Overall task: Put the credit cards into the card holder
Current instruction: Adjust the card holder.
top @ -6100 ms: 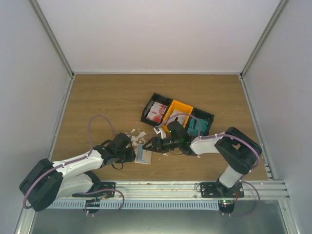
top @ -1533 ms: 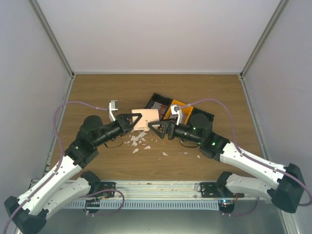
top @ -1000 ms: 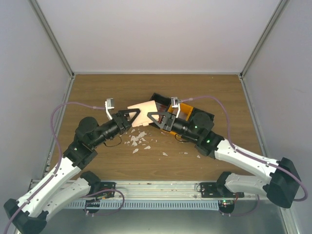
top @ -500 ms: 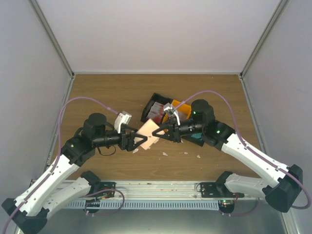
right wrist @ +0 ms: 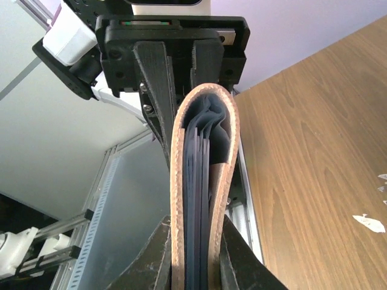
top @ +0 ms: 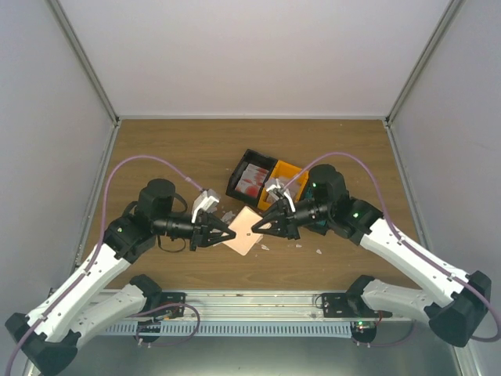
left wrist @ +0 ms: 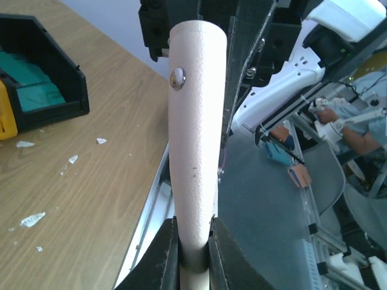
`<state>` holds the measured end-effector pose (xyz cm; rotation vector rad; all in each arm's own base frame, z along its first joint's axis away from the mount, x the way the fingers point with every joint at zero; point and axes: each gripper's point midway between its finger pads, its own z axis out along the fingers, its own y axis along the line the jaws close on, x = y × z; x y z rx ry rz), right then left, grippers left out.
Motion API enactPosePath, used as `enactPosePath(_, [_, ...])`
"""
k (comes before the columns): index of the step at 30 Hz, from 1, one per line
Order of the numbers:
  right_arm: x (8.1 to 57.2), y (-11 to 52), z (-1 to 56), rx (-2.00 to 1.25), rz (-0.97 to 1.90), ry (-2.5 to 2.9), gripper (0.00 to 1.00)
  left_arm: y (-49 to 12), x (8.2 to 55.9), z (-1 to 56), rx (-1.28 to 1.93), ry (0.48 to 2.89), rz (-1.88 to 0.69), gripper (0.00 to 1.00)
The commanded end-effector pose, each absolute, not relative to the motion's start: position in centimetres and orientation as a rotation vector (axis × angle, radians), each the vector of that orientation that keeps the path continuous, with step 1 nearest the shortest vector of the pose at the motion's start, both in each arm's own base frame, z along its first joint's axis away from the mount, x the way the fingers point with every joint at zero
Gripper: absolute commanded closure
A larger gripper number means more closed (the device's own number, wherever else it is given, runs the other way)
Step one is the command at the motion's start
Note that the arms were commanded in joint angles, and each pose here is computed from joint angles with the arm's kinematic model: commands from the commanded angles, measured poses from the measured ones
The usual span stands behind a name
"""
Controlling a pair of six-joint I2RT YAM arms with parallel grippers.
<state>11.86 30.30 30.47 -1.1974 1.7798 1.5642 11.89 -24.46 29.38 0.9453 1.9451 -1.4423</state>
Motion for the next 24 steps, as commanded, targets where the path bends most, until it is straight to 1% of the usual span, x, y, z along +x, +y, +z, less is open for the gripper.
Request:
enactPosePath(1, [11.9,30.8,31.8,-1.243,1.586,1.697,1.00,-24.8,12.1,30.0,0.967,1.903,-1.470,0.98])
enactPosePath(2, [12.2,30.8,31.6,-1.229,1.572,1.711,0.97,-24.9,12.2,30.1,0.960,1.902,-1.473,1.00])
enactPosePath(3, [12.6,30.8,31.4,-1.205,1.545,1.737,0.84,-24.9,12.3,30.3,0.944,1.905,-1.470,1.00])
enactPosePath(4, [13.3,30.6,31.3,-1.166,1.491,1.763,0.70,-24.8,12.6,30.4,0.920,1.912,-1.465,1.00])
enactPosePath(5, [14.2,30.2,31.0,-1.110,1.432,1.802,0.53,-24.8,12.9,30.7,0.894,1.917,-1.462,1.00])
enactPosePath(6, [14.9,29.7,30.7,-1.055,1.370,1.831,0.40,-24.8,13.3,30.9,0.852,1.932,-1.458,1.00])
enactPosePath(7, [15.6,29.0,30.0,-1.001,1.307,1.864,0.33,-24.8,13.5,31.3,0.818,1.939,-1.469,1.00])
enactPosePath(9, [16.3,27.6,29.4,-0.913,1.218,1.883,0.29,-24.8,13.8,32.1,0.740,1.960,-1.505,1.00])
enactPosePath(13, [17.1,25.2,27.9,-0.788,1.079,1.900,0.32,-24.7,14.1,33.9,0.597,1.981,-1.592,1.00])
enactPosePath(18, [15.5,25.0,28.4,-0.837,1.132,1.806,0.37,-25.0,14.2,35.9,0.504,1.987,-1.719,1.00])
enactPosePath(24, [15.7,26.4,30.6,-0.917,1.157,1.719,0.37,-25.4,14.4,35.7,0.483,2.012,-1.759,1.00])
